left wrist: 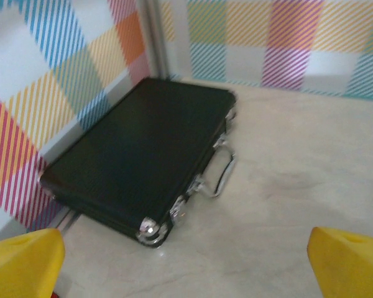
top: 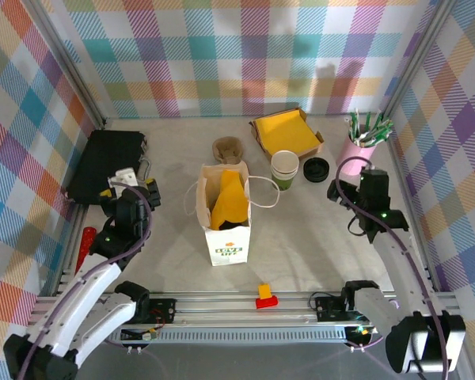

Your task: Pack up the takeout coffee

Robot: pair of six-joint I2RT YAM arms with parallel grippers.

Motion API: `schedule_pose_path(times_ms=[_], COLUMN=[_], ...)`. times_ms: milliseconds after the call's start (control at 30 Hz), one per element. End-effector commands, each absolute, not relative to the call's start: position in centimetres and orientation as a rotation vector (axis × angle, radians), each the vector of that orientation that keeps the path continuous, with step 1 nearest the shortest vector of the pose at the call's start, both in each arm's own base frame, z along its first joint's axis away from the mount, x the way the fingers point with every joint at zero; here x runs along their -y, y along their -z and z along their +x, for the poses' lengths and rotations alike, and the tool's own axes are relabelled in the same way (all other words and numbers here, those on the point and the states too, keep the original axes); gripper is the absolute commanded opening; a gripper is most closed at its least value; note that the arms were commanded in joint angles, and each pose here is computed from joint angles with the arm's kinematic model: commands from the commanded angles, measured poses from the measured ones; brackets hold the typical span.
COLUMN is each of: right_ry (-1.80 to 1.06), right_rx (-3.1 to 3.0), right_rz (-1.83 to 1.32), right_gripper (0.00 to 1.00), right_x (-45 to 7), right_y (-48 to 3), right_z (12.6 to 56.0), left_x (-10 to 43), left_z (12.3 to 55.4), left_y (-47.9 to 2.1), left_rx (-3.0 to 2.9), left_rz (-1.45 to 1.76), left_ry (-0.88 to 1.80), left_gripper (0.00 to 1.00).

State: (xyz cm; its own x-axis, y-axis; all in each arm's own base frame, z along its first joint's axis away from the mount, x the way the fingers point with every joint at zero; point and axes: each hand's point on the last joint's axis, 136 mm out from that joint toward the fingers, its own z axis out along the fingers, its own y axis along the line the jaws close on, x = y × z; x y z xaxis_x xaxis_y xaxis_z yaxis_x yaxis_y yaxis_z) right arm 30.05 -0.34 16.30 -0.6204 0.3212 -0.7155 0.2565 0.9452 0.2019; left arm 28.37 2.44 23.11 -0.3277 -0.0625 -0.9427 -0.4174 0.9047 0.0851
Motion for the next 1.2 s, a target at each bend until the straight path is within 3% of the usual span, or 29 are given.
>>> schedule_pose_path(times_ms=[0, 367, 767, 1167], right_ry=[-0.058, -0.088, -0.157, -0.144], right_rx=[-2.142, -2.065, -1.94, -1.953], right_rz=[0.308, 0.04, -0.128, -0.049], right_gripper=[0.99, 0.99, 0.99, 0.99], right_x=[0.7, -1.5, -3.7, -2.4], right_y=[-16.7, -10.8, -10.8, -9.2], right_z=[32.9, 35.6, 39.3, 39.8], left_x=[-3.4, -1.8, 0.2, 0.4], left_z=[30.0, 32.4, 35.6, 38.4], left_y=[-21.4, -13.6, -12.7, -9.0], left_rx=[-1.827, -1.84, -1.772, -1.868], left_rz=[-0.437, -0.282, -0.145, -0.147], left_ry=[-0.285, -0.213, -0.126, -0.108], left_gripper=[1.0, 1.0, 1.0, 1.0])
